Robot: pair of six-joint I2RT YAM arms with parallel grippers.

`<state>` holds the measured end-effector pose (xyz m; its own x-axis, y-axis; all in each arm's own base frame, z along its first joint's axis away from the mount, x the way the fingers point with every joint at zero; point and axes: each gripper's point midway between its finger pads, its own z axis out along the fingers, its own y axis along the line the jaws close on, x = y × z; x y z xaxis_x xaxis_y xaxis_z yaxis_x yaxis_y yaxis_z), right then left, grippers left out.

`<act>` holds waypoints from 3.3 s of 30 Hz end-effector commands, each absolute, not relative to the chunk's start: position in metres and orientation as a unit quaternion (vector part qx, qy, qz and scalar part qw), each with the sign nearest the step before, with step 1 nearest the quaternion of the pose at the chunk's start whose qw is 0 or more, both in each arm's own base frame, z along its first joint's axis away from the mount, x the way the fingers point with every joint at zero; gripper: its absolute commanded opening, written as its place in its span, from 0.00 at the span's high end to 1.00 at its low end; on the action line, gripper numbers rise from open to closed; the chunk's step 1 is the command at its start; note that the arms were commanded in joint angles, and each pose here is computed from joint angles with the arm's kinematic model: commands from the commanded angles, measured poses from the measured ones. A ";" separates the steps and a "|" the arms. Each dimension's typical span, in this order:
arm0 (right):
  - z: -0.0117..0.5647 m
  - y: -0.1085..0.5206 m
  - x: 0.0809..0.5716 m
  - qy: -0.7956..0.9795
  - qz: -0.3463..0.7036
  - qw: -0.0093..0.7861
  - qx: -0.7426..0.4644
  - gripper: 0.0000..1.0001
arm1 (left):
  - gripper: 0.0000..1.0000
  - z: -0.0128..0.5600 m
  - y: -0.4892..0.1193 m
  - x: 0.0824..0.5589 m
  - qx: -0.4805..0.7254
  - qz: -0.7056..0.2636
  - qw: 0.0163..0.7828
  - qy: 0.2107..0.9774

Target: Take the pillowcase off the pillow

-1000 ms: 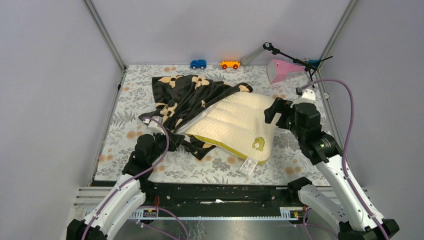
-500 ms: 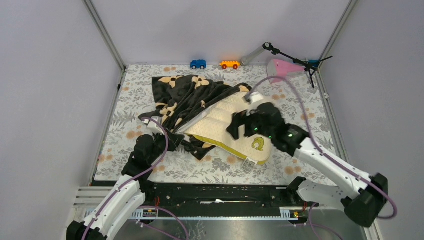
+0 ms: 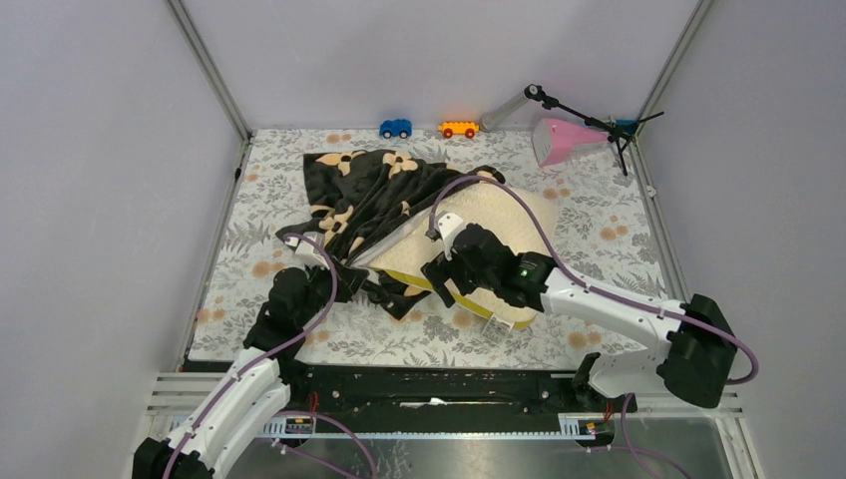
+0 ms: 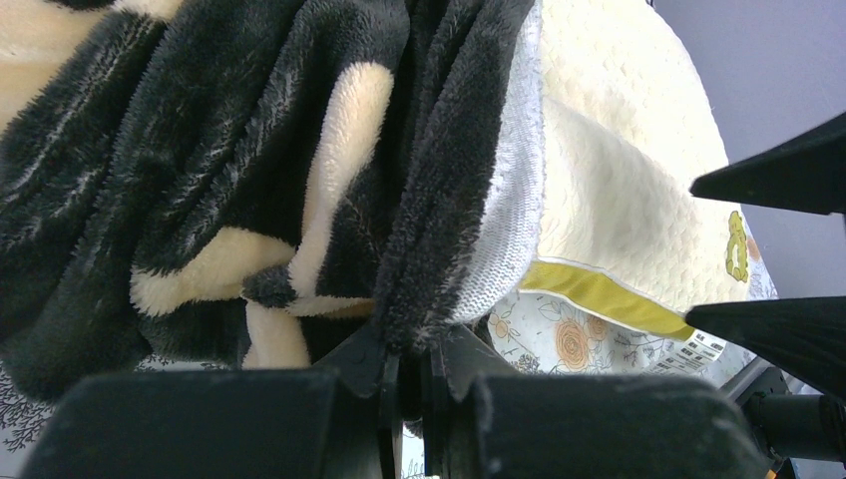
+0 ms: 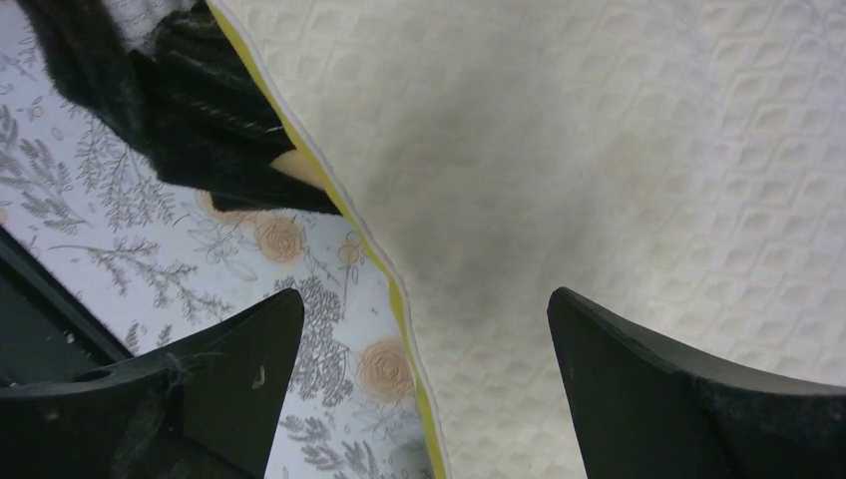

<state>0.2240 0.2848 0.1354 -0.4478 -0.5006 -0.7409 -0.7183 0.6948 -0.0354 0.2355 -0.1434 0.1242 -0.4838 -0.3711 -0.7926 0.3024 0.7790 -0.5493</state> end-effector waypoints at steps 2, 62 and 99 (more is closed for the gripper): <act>0.138 0.320 0.255 0.812 0.125 0.420 -0.385 0.00 | 1.00 0.155 -0.147 0.245 -0.009 -0.349 0.550 0.759; 0.225 0.240 0.256 0.805 0.325 0.472 -0.152 0.00 | 1.00 0.120 -0.090 0.263 -0.172 -0.220 0.533 0.799; 0.105 0.257 0.282 0.884 -0.042 0.453 -0.103 1.00 | 1.00 0.120 -0.096 0.265 -0.160 -0.228 0.527 0.803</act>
<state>0.2618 0.3280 0.0836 -0.6218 -0.2911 -0.7271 -0.3964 0.9176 -0.0283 0.2520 -0.0928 0.0909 -0.4623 -0.4807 -0.7451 -0.0651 0.8564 -0.5121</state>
